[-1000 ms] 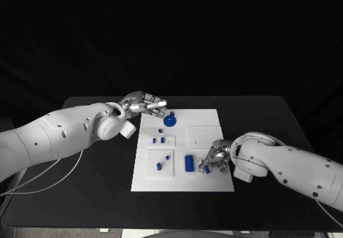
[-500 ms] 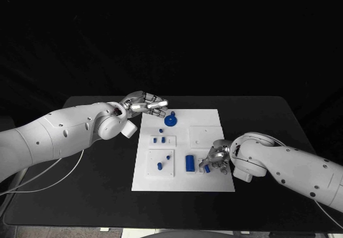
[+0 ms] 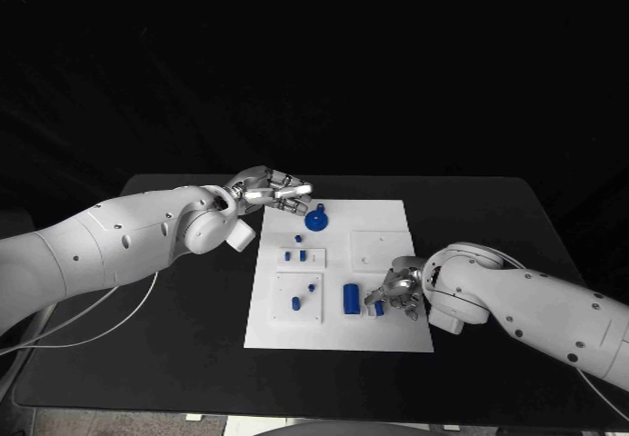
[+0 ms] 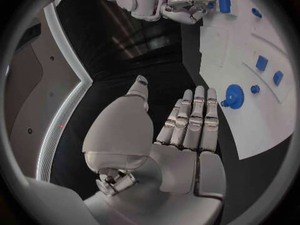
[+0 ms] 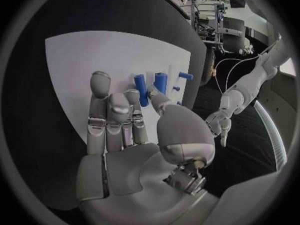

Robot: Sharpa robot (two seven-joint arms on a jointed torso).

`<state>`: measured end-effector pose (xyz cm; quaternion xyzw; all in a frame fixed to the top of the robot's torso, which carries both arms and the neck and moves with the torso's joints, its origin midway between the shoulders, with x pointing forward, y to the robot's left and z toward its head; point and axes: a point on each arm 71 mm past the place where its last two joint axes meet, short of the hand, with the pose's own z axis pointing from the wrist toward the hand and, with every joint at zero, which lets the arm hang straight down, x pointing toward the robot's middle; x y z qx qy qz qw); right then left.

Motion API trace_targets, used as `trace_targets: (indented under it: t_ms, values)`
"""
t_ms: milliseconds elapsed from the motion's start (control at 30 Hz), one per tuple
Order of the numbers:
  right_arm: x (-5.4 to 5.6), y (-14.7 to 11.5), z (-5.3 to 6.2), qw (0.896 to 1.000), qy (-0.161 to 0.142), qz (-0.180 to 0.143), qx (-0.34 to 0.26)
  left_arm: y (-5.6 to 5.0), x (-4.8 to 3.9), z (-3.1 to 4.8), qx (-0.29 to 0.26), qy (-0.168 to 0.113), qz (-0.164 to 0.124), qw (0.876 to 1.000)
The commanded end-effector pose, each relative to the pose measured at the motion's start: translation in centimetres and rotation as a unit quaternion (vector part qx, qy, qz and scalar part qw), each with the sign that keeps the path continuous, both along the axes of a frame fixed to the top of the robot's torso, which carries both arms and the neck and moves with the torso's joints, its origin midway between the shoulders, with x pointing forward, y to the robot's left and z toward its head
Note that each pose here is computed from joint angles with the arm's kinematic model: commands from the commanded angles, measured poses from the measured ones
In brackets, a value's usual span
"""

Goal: Assemble the parts on the task board

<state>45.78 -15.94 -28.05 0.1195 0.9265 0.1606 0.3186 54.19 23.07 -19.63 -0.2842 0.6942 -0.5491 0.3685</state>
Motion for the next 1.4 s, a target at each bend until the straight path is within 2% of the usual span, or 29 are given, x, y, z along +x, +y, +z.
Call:
trace_targets:
  t_ms: [33, 833, 1400]
  values:
    - [-0.24, 0.38, -0.24, 1.0, 0.008, 0.014, -0.004, -0.31, -0.09, 0.0, -0.002, 0.002, -0.011, 1.0]
    - [-0.34, 0.83, -0.54, 0.999, 0.01, 0.03, -0.02, -0.6, -0.09, -0.02, -0.002, 0.002, -0.014, 1.0]
    - [-0.38, 0.93, -0.65, 0.999, 0.007, 0.029, -0.02, -0.69, -0.08, -0.03, -0.001, 0.002, -0.014, 1.0]
